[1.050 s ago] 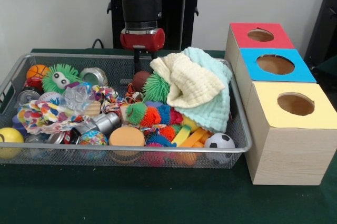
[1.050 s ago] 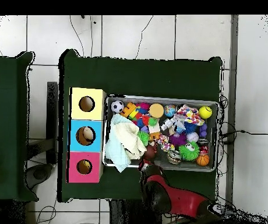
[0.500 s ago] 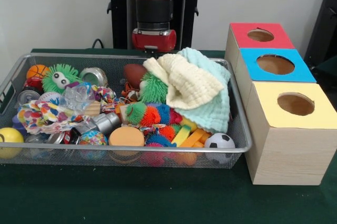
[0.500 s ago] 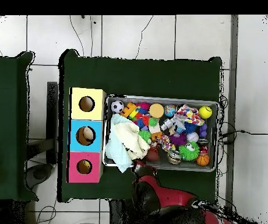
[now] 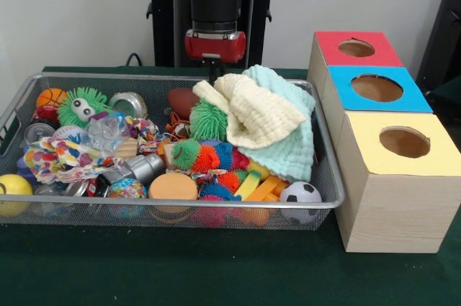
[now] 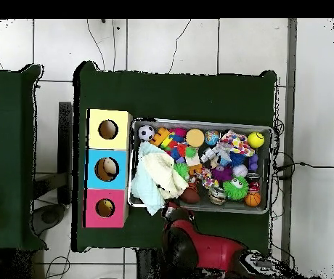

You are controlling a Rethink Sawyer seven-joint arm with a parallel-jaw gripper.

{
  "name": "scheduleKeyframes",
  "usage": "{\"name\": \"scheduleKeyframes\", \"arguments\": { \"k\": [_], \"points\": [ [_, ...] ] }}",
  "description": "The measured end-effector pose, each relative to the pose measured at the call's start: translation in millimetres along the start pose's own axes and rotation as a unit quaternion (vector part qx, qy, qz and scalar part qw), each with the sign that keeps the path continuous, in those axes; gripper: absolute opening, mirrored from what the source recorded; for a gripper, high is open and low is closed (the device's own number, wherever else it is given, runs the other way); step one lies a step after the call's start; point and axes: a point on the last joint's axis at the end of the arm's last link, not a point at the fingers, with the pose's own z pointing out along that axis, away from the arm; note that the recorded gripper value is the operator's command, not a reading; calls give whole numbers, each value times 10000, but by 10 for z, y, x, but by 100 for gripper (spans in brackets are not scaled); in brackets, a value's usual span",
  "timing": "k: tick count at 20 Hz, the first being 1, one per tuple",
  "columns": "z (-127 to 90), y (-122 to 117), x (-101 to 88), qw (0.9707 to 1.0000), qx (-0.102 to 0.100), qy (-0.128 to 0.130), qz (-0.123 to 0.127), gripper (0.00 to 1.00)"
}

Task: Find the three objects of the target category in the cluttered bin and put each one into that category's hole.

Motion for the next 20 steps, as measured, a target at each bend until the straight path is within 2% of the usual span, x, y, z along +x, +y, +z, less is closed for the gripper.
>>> {"name": "scheduleKeyframes", "arguments": {
  "k": [6, 10, 16, 17, 20],
  "points": [
    [-327, -14, -163, 9996, 226, 175, 30, 0],
    [-485, -20, -335, 9995, 303, 50, 17, 0],
    [-537, -19, -432, 9995, 312, -83, 1, 0],
    [-539, -20, -442, 9995, 312, -94, 0, 100],
    [-527, 2, -483, 9994, 307, -137, -34, 100]
  ]
}}
